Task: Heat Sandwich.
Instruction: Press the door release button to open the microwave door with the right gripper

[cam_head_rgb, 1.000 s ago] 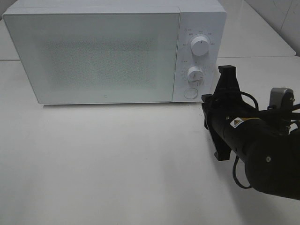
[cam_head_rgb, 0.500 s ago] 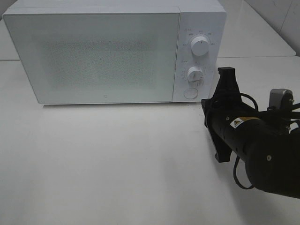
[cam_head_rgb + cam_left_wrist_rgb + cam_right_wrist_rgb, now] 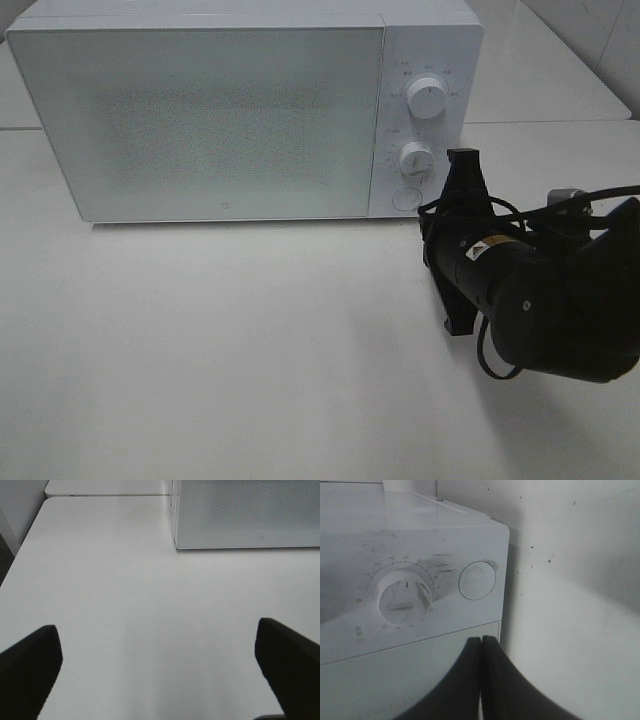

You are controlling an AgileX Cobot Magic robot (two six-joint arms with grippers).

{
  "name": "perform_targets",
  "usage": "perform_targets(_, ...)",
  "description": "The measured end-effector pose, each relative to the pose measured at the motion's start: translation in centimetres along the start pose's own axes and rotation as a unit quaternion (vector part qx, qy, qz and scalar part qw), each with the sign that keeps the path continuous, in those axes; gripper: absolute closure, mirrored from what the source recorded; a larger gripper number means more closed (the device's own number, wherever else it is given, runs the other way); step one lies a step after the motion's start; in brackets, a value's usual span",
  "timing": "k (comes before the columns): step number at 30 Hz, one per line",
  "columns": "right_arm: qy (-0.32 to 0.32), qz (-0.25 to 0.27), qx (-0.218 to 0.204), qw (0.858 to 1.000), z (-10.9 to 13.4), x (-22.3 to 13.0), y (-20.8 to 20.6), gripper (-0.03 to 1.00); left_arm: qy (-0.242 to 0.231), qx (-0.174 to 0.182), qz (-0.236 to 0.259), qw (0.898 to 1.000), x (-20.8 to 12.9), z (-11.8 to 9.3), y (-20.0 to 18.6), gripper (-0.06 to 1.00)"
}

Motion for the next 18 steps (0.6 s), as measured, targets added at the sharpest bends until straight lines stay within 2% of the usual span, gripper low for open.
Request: perform_targets(18,0.005,-0.01,-0.011,1.0,0.9,0.3,5.1,0.96,0.0,0.0,0.0,1.0,0.0,0.0,0.0,-0.05)
Point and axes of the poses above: a point on each arm's last joint axis where the gripper is mounted, y pointing out along that axis toward the gripper, z along the wrist's bending axis when the last joint is at zero, x = y × z, the point moved 5 cm from there along y, pointing out along that axis toward the gripper, and after that the axes turned 15 degrees about y, right-handed, at the moved point
